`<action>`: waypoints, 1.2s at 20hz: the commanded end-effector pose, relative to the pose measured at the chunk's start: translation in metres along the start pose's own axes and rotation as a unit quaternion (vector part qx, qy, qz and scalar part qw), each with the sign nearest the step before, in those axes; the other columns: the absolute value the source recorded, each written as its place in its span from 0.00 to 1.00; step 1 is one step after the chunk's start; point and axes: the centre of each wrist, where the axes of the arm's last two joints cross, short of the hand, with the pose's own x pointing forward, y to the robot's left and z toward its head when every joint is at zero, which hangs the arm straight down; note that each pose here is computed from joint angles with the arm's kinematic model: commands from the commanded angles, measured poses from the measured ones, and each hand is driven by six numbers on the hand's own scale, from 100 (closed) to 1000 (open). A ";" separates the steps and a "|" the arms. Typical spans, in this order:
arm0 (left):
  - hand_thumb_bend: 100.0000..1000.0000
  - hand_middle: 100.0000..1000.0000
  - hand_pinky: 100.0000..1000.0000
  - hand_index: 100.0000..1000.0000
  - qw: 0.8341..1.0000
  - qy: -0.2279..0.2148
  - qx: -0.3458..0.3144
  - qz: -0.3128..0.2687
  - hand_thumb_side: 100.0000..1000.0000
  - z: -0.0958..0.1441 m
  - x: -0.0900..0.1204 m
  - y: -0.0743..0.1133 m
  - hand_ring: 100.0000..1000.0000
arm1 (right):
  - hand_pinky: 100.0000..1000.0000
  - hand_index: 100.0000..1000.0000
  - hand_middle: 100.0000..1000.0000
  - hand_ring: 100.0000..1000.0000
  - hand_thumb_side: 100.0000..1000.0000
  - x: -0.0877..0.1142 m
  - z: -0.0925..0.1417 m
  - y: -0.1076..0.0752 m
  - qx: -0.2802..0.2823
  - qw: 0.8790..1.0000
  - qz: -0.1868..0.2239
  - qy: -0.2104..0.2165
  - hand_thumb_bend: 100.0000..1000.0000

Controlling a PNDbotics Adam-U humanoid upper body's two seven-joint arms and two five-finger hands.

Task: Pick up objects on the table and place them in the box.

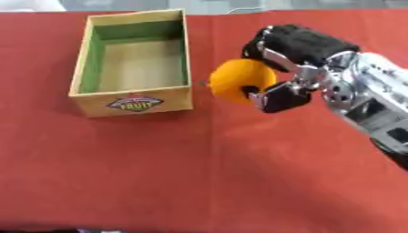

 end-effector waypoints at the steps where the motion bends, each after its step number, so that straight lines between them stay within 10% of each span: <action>1: 0.04 0.62 0.53 0.78 1.000 -0.015 -0.003 0.002 0.89 -0.005 0.006 0.002 0.56 | 0.61 0.61 0.41 0.61 0.08 0.004 0.000 -0.025 -0.057 0.998 0.007 0.000 0.00; 15: 0.03 0.62 0.53 0.78 1.000 -0.016 -0.009 0.018 0.89 -0.007 0.009 -0.004 0.56 | 0.63 0.61 0.39 0.62 0.16 0.037 -0.070 -0.071 -0.191 0.981 0.002 -0.023 0.00; 24: 0.03 0.62 0.53 0.78 0.999 -0.021 -0.011 0.032 0.89 -0.009 0.012 -0.009 0.56 | 0.63 0.62 0.40 0.63 0.16 0.068 -0.124 -0.053 -0.167 0.986 -0.015 -0.015 0.00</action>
